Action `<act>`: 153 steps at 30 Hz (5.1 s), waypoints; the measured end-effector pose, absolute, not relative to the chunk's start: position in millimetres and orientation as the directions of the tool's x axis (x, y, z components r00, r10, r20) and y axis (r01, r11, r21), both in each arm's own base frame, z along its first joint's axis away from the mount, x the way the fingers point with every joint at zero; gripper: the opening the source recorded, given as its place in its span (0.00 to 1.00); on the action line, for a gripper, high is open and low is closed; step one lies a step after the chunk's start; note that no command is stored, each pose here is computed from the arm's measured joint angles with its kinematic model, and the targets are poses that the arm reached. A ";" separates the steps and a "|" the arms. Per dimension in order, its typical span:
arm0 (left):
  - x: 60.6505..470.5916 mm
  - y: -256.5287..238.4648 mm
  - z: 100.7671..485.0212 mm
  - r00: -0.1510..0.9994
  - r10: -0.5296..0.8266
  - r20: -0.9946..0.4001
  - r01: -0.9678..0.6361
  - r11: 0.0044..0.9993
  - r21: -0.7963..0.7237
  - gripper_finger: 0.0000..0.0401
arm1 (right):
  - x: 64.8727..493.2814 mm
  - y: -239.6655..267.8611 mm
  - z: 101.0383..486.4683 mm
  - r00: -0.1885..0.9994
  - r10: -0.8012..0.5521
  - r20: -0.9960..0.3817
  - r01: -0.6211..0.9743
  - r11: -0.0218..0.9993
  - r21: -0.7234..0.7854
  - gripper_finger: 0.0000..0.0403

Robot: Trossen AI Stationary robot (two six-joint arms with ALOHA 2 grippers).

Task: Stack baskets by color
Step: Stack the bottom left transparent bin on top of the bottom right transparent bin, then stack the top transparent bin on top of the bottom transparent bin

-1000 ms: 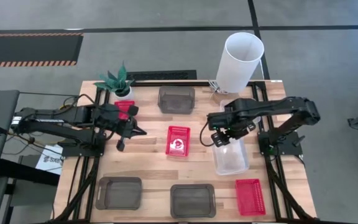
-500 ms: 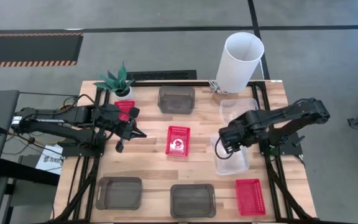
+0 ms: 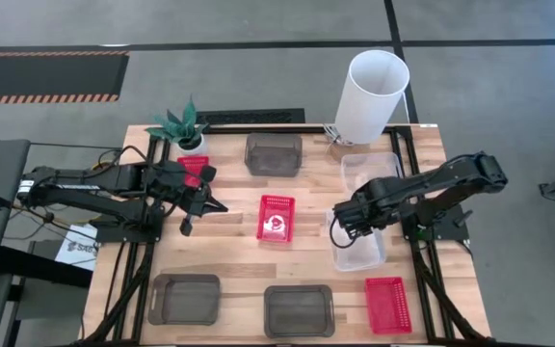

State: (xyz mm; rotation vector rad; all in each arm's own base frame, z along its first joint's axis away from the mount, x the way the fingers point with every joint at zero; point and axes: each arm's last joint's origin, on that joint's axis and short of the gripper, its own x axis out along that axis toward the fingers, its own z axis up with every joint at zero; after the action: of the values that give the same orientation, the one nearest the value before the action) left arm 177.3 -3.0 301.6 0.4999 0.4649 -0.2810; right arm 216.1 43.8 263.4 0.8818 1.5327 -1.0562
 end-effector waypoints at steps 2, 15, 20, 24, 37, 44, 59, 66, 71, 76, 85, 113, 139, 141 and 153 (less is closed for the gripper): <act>177.4 -2.9 301.8 0.860 -0.145 -0.489 0.366 0.843 0.394 0.00 | 215.6 43.9 262.1 -0.205 0.015 -0.979 0.919 0.347 -0.187 0.39; 177.7 -2.9 302.4 0.863 -0.144 -0.483 0.365 0.839 0.403 0.00 | 208.5 43.7 275.0 -0.109 0.033 -0.993 0.933 0.348 -0.091 0.02; 177.5 -2.9 302.0 0.862 -0.143 -0.487 0.365 0.841 0.399 0.00 | 208.9 46.7 276.7 -0.047 0.045 -0.998 0.935 0.354 -0.028 0.01; 177.4 -2.9 302.0 0.861 -0.143 -0.488 0.365 0.841 0.398 0.00 | 206.2 48.4 259.4 -0.073 0.039 -0.997 0.936 0.347 -0.055 0.01; 177.4 -2.9 302.0 0.861 -0.143 -0.488 0.365 0.842 0.397 0.00 | 192.7 56.2 223.8 -0.145 -0.008 -0.989 0.963 0.229 -0.143 0.01; 177.4 -2.9 302.0 0.861 -0.144 -0.488 0.365 0.842 0.397 0.00 | 183.3 67.1 217.0 -0.191 -0.013 -0.981 0.967 0.168 -0.191 0.07; 176.6 -3.6 300.7 0.850 -0.169 -0.499 0.388 0.841 0.378 0.00 | 171.1 58.1 229.4 -0.269 -0.044 -0.962 0.952 0.138 -0.272 0.51; 176.5 -3.7 300.4 0.847 -0.170 -0.503 0.395 0.835 0.383 0.00 | 176.5 42.4 267.6 -0.131 -0.147 -0.980 0.969 0.190 -0.158 0.64; 176.4 -3.7 300.2 0.847 -0.170 -0.504 0.396 0.835 0.382 0.00 | 193.2 23.1 289.9 0.057 -0.282 -0.958 0.957 0.289 -0.028 0.64; 176.4 -3.7 300.3 0.847 -0.170 -0.504 0.395 0.835 0.382 0.00 | 224.6 -10.5 280.1 0.148 -0.368 -0.918 0.941 0.338 0.016 0.64; 176.2 -3.7 299.9 0.845 -0.170 -0.507 0.386 0.850 0.358 0.00 | 254.9 -73.3 236.2 -0.012 -0.340 -0.940 0.946 0.300 -0.121 0.64; 173.9 -3.7 296.2 0.821 -0.170 -0.545 0.394 0.860 0.325 0.00 | 276.6 -86.8 184.6 -0.116 -0.130 -0.985 0.912 0.379 -0.158 0.05; 178.1 -3.7 300.2 0.850 -0.170 -0.499 0.377 0.857 0.350 0.00 | 214.1 34.1 316.5 0.544 -0.108 -0.832 0.708 0.592 0.386 0.01; 181.0 -3.7 299.6 0.851 -0.170 -0.497 0.376 0.857 0.351 0.00 | 216.4 44.3 319.0 0.588 -0.073 -0.806 0.641 0.649 0.409 0.01; 204.5 -2.8 283.1 0.815 -0.147 -0.560 0.406 0.835 0.371 0.00 | 220.3 68.2 320.8 0.529 -0.003 -0.849 0.732 0.508 0.454 0.00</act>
State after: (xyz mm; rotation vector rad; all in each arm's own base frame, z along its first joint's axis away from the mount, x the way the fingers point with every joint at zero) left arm 204.5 -2.8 283.1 0.5026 0.5430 -0.3086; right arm 220.3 68.2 320.8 0.9433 0.9166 -0.5268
